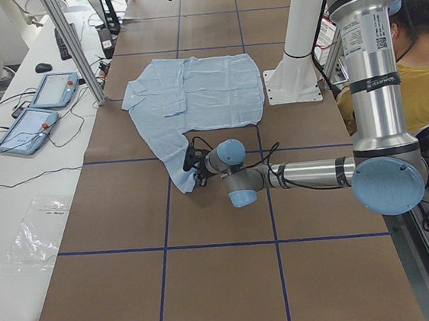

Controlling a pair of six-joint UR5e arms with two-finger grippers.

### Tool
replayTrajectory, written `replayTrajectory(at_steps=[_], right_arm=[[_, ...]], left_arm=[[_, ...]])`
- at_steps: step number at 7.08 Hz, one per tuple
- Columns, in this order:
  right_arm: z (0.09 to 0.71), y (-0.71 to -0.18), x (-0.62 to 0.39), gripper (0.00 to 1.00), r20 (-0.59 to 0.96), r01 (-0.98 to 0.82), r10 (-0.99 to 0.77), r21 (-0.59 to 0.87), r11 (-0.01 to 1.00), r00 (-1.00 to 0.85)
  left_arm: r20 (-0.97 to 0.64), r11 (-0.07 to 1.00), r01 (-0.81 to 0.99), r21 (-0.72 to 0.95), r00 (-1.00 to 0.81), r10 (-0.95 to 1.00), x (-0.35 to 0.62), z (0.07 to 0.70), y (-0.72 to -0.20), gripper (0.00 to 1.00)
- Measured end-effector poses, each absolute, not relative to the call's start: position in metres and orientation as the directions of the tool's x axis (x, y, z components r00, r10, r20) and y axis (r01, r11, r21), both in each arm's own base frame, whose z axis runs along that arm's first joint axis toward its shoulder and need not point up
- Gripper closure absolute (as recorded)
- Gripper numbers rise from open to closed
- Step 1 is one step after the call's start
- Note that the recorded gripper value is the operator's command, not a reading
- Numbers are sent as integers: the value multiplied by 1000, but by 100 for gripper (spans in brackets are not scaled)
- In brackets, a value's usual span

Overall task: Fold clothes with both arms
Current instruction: 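Carry the cuff with the left gripper across the shirt over the first sleeve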

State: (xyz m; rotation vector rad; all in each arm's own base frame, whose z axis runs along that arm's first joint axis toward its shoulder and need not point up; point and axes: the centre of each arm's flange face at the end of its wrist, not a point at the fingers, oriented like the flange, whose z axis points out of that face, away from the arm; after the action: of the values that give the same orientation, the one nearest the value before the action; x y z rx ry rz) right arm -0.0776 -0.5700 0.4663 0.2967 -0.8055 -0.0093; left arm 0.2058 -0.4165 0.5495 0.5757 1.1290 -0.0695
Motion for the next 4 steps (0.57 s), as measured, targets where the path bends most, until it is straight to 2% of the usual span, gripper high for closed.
replayTrajectory(at_steps=[2,4], right_arm=[[463,-566,-77,0,711,-108,-120,267,958,693],[463,-565,-76,0,712,-110,-119,267,957,693]], left_arm=[[-892,829,385,405,363,267,217,472,-451,100],[-942,860,420,289,287,176,264,352,-514,100]])
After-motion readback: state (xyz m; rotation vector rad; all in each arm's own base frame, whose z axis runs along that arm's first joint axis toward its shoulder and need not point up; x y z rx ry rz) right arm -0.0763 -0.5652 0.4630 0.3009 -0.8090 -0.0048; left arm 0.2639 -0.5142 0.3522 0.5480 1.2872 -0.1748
